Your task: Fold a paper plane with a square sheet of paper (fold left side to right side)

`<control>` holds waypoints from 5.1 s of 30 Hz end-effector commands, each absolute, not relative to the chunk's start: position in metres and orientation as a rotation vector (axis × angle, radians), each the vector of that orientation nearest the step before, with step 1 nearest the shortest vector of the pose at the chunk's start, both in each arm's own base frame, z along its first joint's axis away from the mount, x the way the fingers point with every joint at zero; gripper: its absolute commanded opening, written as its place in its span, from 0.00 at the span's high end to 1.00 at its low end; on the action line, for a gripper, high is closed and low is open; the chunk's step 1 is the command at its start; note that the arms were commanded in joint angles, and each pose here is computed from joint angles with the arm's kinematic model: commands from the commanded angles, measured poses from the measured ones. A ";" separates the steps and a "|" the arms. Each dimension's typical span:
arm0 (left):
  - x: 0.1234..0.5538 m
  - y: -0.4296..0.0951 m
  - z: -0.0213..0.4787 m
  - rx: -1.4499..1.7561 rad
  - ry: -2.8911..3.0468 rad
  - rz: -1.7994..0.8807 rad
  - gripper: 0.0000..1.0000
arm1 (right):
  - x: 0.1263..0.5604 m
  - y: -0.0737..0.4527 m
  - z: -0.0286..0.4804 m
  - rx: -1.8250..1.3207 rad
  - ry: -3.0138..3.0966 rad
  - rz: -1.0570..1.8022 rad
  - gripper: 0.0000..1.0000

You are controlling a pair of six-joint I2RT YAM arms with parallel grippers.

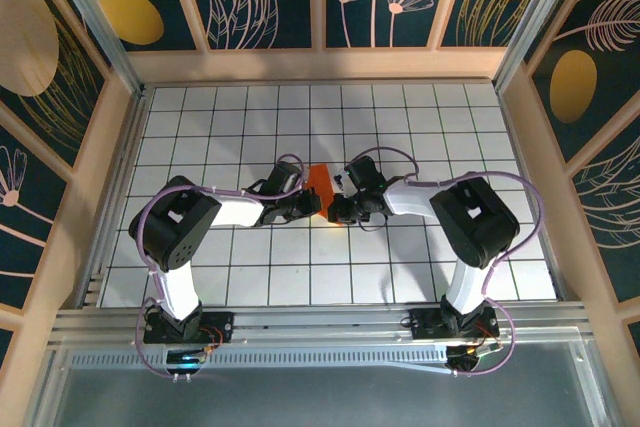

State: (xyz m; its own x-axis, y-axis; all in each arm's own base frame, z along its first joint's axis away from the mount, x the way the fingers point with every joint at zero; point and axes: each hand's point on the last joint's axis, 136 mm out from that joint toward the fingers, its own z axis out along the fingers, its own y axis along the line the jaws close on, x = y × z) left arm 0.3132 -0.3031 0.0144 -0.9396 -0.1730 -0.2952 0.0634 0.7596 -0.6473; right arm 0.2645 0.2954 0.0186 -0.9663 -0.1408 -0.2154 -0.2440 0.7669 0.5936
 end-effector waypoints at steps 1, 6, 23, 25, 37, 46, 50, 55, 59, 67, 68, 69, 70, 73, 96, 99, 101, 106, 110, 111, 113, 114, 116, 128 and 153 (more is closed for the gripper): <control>0.303 -0.288 -0.010 -0.130 2.702 -0.890 1.00 | 0.274 0.307 0.026 -0.306 2.767 1.009 1.00; 0.303 -0.289 -0.010 -0.130 2.703 -0.890 1.00 | 0.276 0.311 0.026 -0.311 2.760 1.022 1.00; 0.302 -0.286 -0.013 -0.136 2.711 -0.870 1.00 | 0.266 0.298 0.008 -0.302 2.834 0.941 1.00; 0.302 -0.285 -0.014 -0.139 2.714 -0.860 1.00 | 0.261 0.293 0.006 -0.303 2.850 0.922 1.00; 0.301 -0.280 -0.019 -0.155 2.729 -0.819 1.00 | 0.236 0.262 -0.003 -0.274 2.922 0.819 1.00; 0.302 -0.280 -0.015 -0.149 2.720 -0.823 1.00 | 0.224 0.245 -0.008 -0.236 2.944 0.795 1.00; 0.304 -0.282 -0.012 -0.145 2.714 -0.830 1.00 | 0.223 0.238 -0.008 -0.214 2.945 0.785 1.00; 0.306 -0.285 -0.009 -0.126 2.704 -0.845 1.00 | 0.222 0.227 -0.004 -0.190 2.942 0.791 1.00; 0.310 -0.291 -0.002 -0.105 2.690 -0.873 1.00 | 0.228 0.223 0.010 -0.202 2.898 0.815 1.00; 0.326 -0.310 0.040 -0.064 2.589 -0.990 0.89 | 0.266 0.224 0.061 -0.264 2.677 0.837 0.68; 0.330 -0.310 0.047 -0.064 2.572 -0.999 0.87 | 0.271 0.226 0.066 -0.271 2.648 0.836 0.63; 0.333 -0.310 0.054 -0.068 2.557 -1.008 0.84 | 0.275 0.227 0.071 -0.278 2.621 0.840 0.59; 0.336 -0.308 0.061 -0.074 2.539 -1.018 0.82 | 0.280 0.229 0.074 -0.286 2.594 0.840 0.55; 0.344 -0.297 0.079 -0.103 2.492 -1.028 0.76 | 0.290 0.233 0.080 -0.306 2.530 0.845 0.49; 0.317 -0.209 0.076 -0.377 2.420 -0.905 0.49 | 0.322 0.294 0.056 -0.576 2.359 1.039 0.56; 0.316 -0.207 0.075 -0.384 2.419 -0.892 0.49 | 0.322 0.299 0.053 -0.583 2.356 1.056 0.57; 0.316 -0.206 0.076 -0.385 2.419 -0.885 0.49 | 0.323 0.301 0.052 -0.586 2.356 1.062 0.57; 0.315 -0.206 0.074 -0.383 2.425 -0.879 0.49 | 0.323 0.303 0.052 -0.585 2.351 1.074 0.62; 0.316 -0.204 0.072 -0.388 2.425 -0.866 0.48 | 0.322 0.302 0.055 -0.585 2.343 1.077 0.67; 0.317 -0.203 0.072 -0.390 2.424 -0.861 0.48 | 0.322 0.302 0.056 -0.585 2.341 1.080 0.69; 0.317 -0.203 0.071 -0.394 2.422 -0.854 0.46 | 0.322 0.303 0.061 -0.587 2.329 1.080 0.74; 0.318 -0.202 0.072 -0.397 2.419 -0.850 0.45 | 0.323 0.302 0.063 -0.587 2.326 1.076 0.77; 0.320 -0.202 0.073 -0.407 2.408 -0.849 0.42 | 0.323 0.302 0.068 -0.588 2.315 1.070 0.86; 0.339 -0.195 0.106 -0.566 2.217 -1.153 0.21 | 0.311 0.300 0.102 -0.561 2.212 1.156 1.00; 0.386 -0.252 0.046 -0.436 2.396 -1.383 0.49 | 0.305 0.296 0.104 -0.524 2.194 1.191 1.00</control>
